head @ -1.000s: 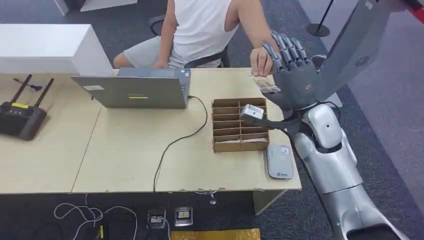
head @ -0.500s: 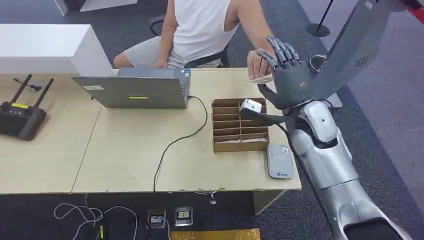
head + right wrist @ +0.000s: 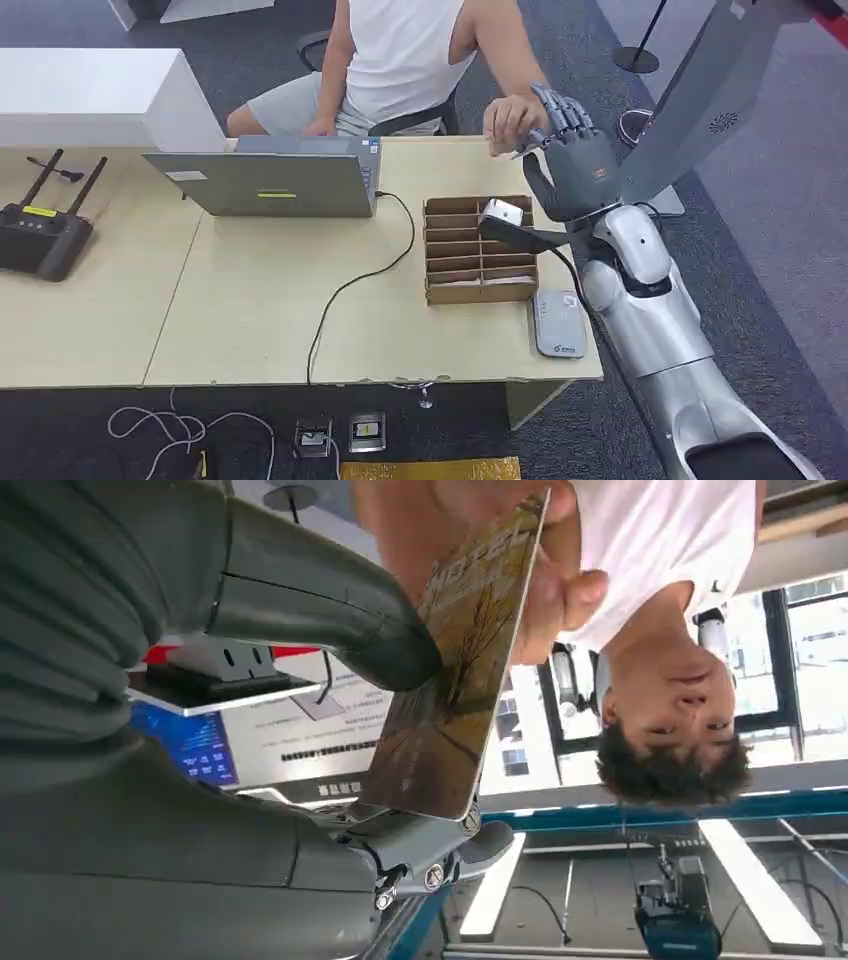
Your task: Pass the card to the sensor for recognition and then transmit it.
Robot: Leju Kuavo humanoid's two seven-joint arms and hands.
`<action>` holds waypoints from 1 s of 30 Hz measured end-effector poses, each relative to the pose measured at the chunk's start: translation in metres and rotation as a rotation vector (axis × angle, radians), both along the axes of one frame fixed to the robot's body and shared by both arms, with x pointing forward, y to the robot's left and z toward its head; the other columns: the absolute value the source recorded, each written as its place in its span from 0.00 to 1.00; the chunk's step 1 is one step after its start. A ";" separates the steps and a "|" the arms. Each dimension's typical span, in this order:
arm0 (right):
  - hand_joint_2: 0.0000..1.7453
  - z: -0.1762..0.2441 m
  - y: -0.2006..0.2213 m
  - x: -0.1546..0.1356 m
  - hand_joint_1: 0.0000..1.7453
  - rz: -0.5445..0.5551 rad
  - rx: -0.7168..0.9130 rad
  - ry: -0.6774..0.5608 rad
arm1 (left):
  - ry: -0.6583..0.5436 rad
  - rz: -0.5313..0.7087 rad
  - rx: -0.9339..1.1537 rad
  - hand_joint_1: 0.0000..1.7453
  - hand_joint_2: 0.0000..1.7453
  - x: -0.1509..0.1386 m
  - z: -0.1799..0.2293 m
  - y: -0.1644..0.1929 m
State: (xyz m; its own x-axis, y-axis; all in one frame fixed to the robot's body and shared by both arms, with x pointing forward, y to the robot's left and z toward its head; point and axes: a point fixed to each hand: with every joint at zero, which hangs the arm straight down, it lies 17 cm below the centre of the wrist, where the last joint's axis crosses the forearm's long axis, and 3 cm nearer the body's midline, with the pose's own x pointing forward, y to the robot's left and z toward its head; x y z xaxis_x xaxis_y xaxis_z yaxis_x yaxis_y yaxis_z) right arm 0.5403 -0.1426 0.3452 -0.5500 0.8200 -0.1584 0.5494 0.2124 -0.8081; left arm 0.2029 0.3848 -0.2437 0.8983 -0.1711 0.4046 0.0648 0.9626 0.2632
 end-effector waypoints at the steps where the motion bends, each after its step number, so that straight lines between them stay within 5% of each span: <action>1: 1.00 -0.001 0.000 0.000 1.00 -0.001 0.000 0.002 | 0.000 -0.001 0.000 0.00 1.00 0.000 0.000 0.000; 16: 1.00 -0.023 -0.024 0.012 1.00 -0.041 0.062 0.099 | 0.004 0.020 -0.002 0.00 1.00 -0.005 -0.001 0.002; 30: 1.00 -0.090 -0.192 0.021 1.00 -0.336 0.191 0.234 | 0.029 0.048 0.009 0.00 1.00 -0.030 -0.008 0.008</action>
